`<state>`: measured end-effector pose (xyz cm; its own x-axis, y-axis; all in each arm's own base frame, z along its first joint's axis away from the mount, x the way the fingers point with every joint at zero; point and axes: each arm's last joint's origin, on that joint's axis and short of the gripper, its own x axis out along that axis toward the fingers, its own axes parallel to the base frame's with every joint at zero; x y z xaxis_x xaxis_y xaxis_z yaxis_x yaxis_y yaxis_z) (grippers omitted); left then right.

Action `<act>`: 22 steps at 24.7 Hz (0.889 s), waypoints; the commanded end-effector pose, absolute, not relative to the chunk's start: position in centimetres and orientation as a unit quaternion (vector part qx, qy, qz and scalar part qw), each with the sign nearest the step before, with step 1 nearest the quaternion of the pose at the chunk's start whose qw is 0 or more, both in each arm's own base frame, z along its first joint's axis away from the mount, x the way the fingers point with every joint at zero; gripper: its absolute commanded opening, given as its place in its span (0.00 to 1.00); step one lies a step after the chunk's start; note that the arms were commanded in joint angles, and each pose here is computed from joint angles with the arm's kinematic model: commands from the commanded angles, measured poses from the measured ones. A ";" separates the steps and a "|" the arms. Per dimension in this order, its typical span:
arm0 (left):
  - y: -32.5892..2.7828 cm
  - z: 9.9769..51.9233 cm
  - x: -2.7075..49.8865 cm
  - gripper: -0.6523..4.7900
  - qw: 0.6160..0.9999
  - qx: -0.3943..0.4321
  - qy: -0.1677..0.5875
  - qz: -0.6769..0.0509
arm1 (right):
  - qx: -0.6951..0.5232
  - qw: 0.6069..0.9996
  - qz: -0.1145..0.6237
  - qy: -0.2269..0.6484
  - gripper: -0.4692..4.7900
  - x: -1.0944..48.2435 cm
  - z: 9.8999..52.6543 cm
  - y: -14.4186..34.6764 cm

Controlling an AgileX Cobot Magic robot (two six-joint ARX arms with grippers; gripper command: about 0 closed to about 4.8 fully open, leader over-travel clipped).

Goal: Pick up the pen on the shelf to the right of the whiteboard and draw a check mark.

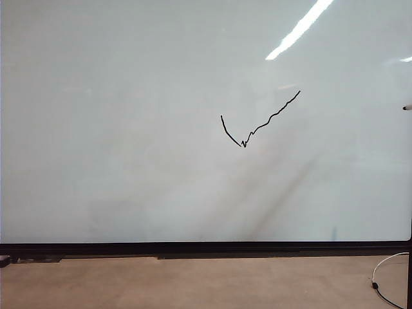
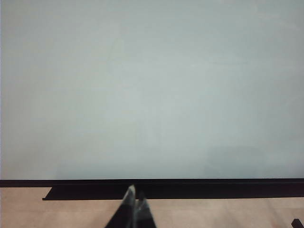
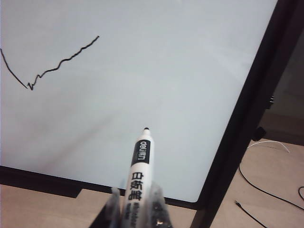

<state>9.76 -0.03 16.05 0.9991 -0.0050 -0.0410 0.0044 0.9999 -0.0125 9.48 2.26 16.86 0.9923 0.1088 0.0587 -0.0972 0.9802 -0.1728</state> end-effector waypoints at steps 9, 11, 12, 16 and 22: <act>0.0 16.3 9.7 0.11 1.000 -0.004 0.013 -0.003 | -0.077 0.996 0.009 -0.048 0.08 9.7 17.3 0.0; 0.0 16.3 9.7 0.11 1.000 -0.004 0.013 -0.002 | -0.077 0.996 0.005 -0.048 0.08 9.7 17.3 0.0; 0.0 16.3 9.7 0.11 1.000 -0.004 0.013 -0.003 | -0.077 0.996 0.003 -0.044 0.08 9.7 17.2 0.0; 0.0 16.3 9.7 0.11 1.000 -0.004 0.013 -0.003 | -0.077 0.996 0.000 -0.037 0.08 9.7 17.1 0.0; 0.0 16.3 9.7 0.11 1.000 -0.004 0.013 -0.002 | -0.077 0.996 0.000 -0.036 0.08 9.7 17.1 0.0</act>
<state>9.76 -0.03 16.05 0.9991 -0.0050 -0.0410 0.0044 0.9999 -0.0125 9.78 0.00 16.83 0.9983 0.0103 0.0570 -0.0012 0.9876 -0.1569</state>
